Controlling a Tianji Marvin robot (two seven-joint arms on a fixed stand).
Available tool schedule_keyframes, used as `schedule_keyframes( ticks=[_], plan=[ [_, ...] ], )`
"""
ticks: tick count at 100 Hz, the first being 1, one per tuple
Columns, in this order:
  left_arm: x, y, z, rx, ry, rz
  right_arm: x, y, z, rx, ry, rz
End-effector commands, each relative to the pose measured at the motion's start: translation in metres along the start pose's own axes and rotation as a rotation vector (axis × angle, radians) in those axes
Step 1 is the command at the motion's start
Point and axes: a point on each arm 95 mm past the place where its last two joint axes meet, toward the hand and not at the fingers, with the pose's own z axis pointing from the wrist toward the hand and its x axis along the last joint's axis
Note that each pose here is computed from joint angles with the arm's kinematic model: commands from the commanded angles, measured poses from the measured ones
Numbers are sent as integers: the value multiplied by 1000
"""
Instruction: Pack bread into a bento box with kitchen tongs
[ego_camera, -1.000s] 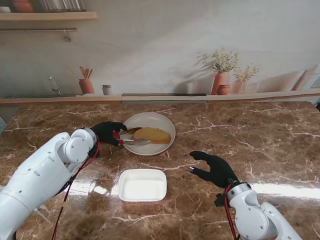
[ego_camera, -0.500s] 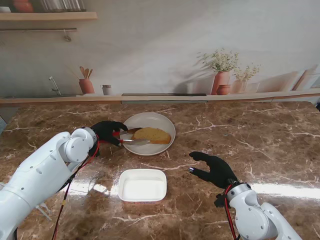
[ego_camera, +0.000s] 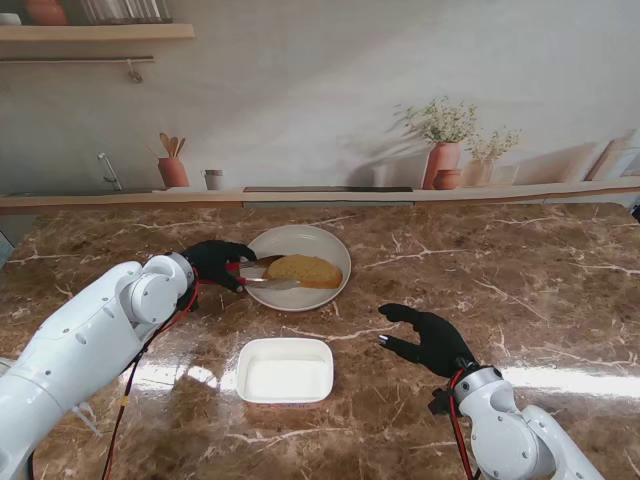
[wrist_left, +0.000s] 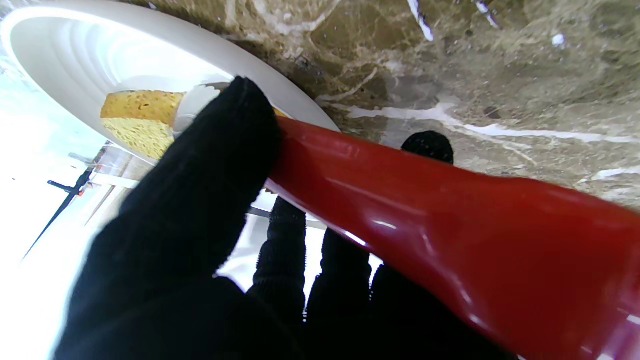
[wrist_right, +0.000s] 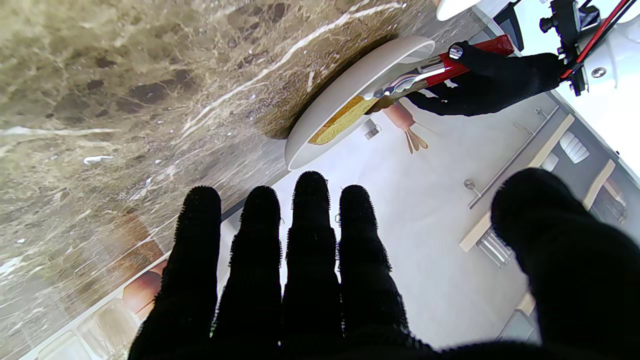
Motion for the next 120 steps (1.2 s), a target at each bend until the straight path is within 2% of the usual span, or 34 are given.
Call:
schedule_keyframes(
  ticks=[1,35,60,96,120],
  plan=[
    [-4,18,0,-41,-12,-11,-3,-6,-3,25,-12,10],
    [-3,19,2,0,-22,-69,-4,-6,-3,36,-7,15],
    [-4,13,-2,75,-30,-140,-3,-4,-2,30,-4,12],
    [2,-1,-15,187,6,-205,-1,-5,-1,28,4,8],
    [10,-13,-25,222,50,-197,1,-5,0,27,8,6]
  ],
)
